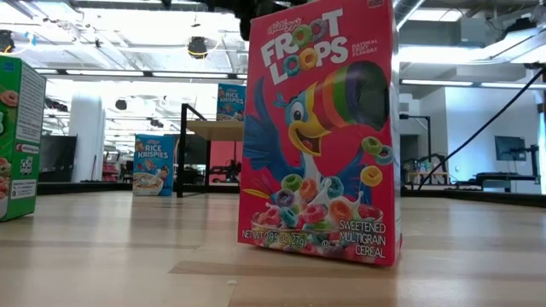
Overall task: Stack cereal on shelf
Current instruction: Put the right green cereal box on the shelf aligned with the other green cereal box
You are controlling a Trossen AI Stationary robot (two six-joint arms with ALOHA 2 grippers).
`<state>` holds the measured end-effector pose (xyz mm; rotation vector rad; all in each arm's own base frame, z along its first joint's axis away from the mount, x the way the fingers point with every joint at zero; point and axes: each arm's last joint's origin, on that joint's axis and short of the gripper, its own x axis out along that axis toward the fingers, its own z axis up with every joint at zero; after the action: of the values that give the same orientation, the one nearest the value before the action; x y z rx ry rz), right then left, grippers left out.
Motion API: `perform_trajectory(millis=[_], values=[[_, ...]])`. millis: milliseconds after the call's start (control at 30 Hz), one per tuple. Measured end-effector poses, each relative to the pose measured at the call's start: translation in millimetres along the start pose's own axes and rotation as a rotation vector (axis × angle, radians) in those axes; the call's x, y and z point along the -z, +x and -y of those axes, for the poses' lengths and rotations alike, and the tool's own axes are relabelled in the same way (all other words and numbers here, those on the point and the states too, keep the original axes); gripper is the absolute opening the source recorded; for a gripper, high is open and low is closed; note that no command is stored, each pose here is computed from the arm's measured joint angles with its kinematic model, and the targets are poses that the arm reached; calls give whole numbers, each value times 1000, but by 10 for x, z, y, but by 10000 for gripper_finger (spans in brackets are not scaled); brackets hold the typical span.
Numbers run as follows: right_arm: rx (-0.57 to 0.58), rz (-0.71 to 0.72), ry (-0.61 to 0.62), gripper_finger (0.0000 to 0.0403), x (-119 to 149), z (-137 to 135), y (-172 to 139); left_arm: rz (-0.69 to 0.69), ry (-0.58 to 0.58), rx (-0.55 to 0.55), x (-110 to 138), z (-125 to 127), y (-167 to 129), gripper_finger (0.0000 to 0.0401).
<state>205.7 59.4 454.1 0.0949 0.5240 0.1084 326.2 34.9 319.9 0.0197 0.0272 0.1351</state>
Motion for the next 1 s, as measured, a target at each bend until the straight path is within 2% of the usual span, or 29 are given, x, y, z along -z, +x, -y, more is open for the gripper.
perform_trajectory(millis=[167,300,600,867,1000], values=[[-18,-24,-16,255,31,-51,-2,144,-33,-39,294,-132,-104,188],[-32,-25,-24,255,38,-84,-7,233,-24,-49,430,-206,-190,188],[-32,-25,-25,255,38,-85,-5,189,-13,-156,633,-458,-151,188],[-32,-26,-25,255,38,-85,-4,163,-84,-215,931,-714,-15,188],[-32,-27,-27,255,39,-84,-4,194,-100,-223,982,-819,1,188]])
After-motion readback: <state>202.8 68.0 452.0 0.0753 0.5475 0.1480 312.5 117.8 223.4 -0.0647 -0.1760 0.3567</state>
